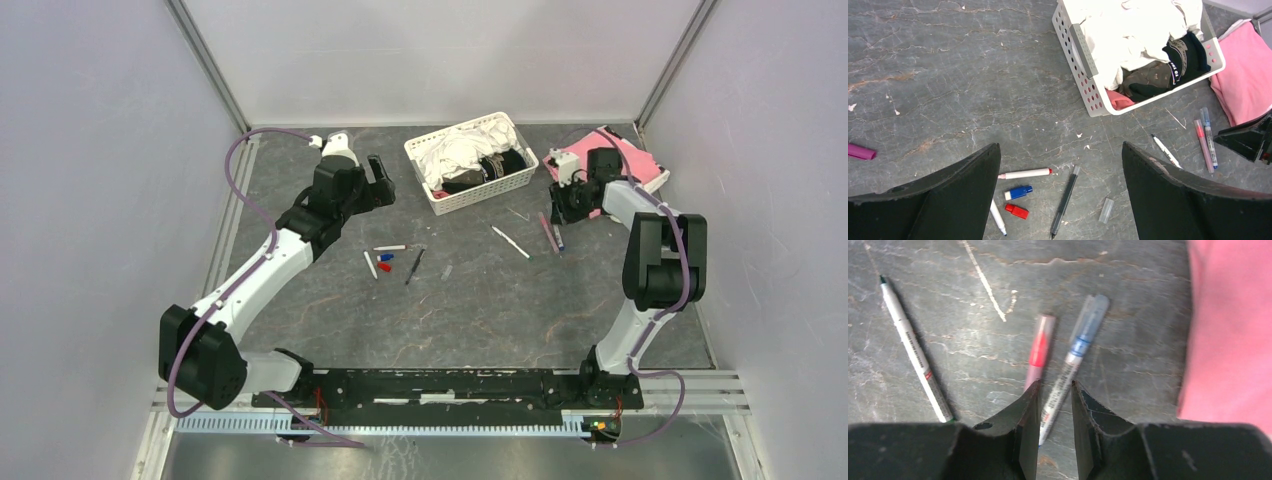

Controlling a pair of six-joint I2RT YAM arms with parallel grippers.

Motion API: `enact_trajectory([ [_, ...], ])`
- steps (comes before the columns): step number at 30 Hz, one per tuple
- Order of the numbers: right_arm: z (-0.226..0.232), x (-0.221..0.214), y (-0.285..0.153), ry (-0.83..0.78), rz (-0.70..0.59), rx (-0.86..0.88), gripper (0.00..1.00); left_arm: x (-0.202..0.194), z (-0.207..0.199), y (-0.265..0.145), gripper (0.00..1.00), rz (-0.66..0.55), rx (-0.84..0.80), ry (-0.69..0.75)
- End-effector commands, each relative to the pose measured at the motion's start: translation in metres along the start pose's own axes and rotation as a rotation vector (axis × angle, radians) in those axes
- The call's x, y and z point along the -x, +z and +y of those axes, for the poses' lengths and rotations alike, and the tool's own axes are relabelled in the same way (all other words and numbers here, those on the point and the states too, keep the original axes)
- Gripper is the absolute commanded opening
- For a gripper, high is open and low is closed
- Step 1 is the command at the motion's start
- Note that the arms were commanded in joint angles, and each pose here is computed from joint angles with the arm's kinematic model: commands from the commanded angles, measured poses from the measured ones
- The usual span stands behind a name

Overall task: Insert the pens into the pen caps
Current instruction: Pick up the pen from the center of the board.

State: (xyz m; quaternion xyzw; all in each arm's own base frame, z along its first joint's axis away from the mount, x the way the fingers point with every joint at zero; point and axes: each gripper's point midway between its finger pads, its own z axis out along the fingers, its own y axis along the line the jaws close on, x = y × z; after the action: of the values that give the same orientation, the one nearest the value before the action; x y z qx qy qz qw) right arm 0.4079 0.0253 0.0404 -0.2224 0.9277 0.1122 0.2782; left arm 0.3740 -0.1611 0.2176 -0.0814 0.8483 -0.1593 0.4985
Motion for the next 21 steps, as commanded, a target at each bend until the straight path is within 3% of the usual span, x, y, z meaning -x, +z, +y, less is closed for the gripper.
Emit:
enact_trajectory([
  [1,-0.021,0.032,-0.017,0.024,-0.092,-0.066,0.33,0.013,-0.005,-0.006,0.95,-0.047,-0.021,-0.045],
  [21,-0.018,-0.01,0.013,0.103,0.025,-0.037,0.33,0.012,-0.004,-0.008,0.95,-0.049,-0.019,-0.052],
])
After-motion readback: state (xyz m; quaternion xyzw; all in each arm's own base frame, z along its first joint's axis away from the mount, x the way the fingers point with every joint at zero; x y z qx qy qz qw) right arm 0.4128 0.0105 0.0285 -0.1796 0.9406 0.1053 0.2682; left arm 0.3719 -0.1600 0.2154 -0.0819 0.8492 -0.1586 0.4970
